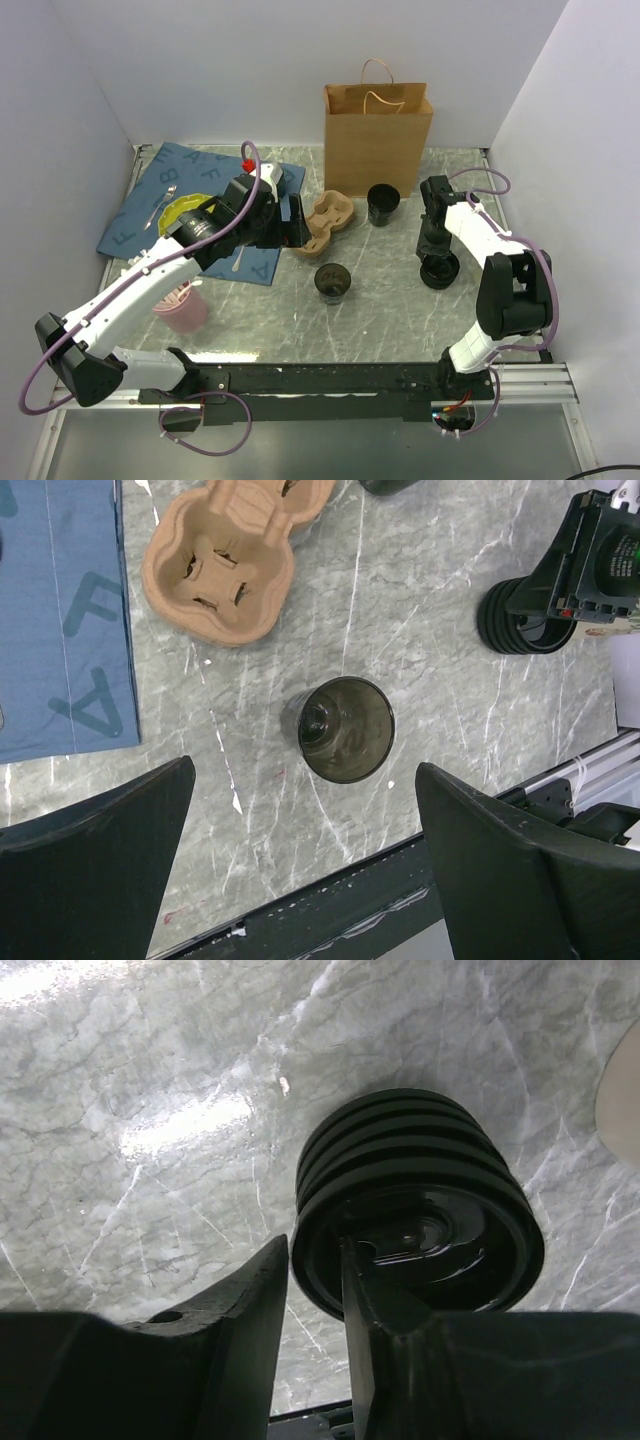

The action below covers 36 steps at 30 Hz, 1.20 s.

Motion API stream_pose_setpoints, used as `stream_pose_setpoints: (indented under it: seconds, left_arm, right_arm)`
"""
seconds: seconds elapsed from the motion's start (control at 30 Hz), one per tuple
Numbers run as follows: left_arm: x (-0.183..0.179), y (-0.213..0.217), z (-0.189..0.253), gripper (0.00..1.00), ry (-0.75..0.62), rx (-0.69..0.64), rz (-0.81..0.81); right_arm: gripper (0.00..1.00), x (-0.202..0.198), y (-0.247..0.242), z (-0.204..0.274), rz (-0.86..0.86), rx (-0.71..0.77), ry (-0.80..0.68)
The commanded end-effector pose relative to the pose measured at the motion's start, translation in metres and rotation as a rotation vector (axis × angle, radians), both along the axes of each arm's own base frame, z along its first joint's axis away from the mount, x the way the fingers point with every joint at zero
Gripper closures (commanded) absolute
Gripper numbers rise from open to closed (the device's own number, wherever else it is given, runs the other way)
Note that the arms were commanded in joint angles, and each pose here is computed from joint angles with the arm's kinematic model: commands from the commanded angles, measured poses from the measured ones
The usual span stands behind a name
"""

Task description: Pack the takeout coffee

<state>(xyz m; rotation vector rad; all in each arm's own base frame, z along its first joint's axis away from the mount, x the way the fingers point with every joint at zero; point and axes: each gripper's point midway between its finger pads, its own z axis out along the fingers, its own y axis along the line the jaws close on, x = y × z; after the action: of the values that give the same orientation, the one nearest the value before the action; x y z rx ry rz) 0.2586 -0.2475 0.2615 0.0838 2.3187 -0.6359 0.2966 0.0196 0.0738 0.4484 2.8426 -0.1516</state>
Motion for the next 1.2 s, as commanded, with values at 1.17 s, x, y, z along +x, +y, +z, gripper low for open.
stream_pose_setpoints:
  seconds: [1.17]
  left_arm:
    - [-0.014, -0.021, 0.087, 0.09, -0.18, -0.286, -0.143]
  right_arm:
    - [0.83, -0.054, 0.152, 0.262, 0.62, 0.927, -0.609]
